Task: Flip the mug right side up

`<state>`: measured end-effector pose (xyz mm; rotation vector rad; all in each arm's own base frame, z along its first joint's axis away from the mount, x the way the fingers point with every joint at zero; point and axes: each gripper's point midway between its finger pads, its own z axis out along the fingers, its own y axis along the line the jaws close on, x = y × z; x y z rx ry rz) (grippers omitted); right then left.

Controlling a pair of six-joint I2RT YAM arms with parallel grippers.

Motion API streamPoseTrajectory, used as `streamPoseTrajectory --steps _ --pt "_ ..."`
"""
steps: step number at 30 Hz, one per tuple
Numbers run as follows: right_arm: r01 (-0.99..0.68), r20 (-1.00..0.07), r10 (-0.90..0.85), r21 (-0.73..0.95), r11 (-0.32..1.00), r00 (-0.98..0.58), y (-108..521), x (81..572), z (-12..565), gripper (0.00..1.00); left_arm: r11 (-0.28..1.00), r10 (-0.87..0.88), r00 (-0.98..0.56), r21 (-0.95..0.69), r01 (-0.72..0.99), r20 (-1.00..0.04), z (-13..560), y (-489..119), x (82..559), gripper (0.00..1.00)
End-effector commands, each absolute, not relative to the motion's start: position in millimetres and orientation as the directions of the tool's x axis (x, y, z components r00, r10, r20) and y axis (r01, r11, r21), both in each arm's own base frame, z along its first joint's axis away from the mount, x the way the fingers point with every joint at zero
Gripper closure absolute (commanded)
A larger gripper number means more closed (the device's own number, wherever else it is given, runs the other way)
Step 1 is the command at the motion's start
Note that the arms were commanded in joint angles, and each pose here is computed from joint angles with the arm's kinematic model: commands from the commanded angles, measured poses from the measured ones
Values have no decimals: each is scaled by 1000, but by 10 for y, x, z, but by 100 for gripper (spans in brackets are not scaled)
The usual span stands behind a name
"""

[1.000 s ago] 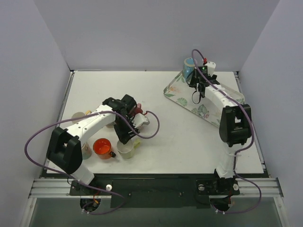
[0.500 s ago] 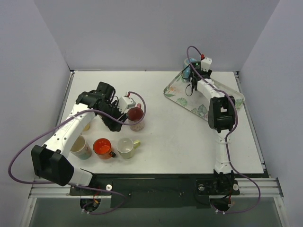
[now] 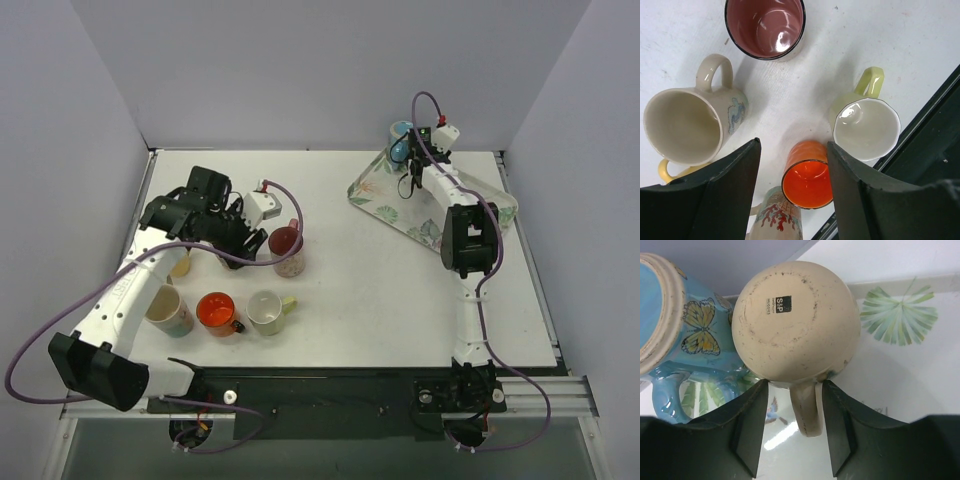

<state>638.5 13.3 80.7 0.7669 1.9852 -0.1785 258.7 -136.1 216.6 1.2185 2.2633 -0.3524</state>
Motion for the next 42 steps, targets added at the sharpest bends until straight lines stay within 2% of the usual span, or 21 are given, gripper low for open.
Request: streamPoseTrajectory --steps 1,5,12,15,16,17,20,25,30,33,34,37,42 --pt "649 -797 527 236 723 -297 -30 6292 770 61 545 664 -373 78 834 -649 2478 -1410 2656 35" --pt "646 -793 529 237 726 -302 -18 6289 757 64 539 671 -367 82 839 -645 2461 -1406 2649 35" --pt "674 -763 579 268 688 -288 -143 6263 662 62 532 666 -358 80 843 -654 2465 -1427 2652 35" --pt "658 -756 587 288 696 -289 -139 6308 664 82 527 664 -354 77 846 -659 2478 -1444 2647 35" --pt "646 -758 578 284 709 -301 -132 6317 663 95 529 664 -357 76 845 -657 2472 -1437 2649 35" --pt "628 -760 575 293 721 -305 -105 6347 694 100 532 666 -357 81 843 -655 2470 -1427 2654 35" --pt "602 -769 560 298 740 -308 -79 6303 844 100 533 668 -361 80 842 -651 2454 -1417 2642 35" --pt "492 -757 615 458 741 -220 75 6191 1411 100 519 645 -332 74 852 -688 2557 -1492 2627 32" --pt "332 -700 682 604 724 -212 357 5692 2051 100 547 547 -291 72 834 -785 2726 -1662 2765 31" --pt "229 -631 751 715 660 -194 548 5322 2388 100 550 470 -226 83 831 -854 2796 -1868 2947 30" --pt "227 -614 759 725 651 -215 589 5183 2284 100 542 451 -206 83 837 -869 2810 -1932 2953 24" --pt "144 -574 781 775 615 -246 828 4767 2610 100 489 402 -39 178 854 -915 2931 -2253 3038 22" --pt "15 -470 802 860 510 -368 1438 4057 2905 100 408 478 237 453 792 -846 2740 -2608 3115 17"
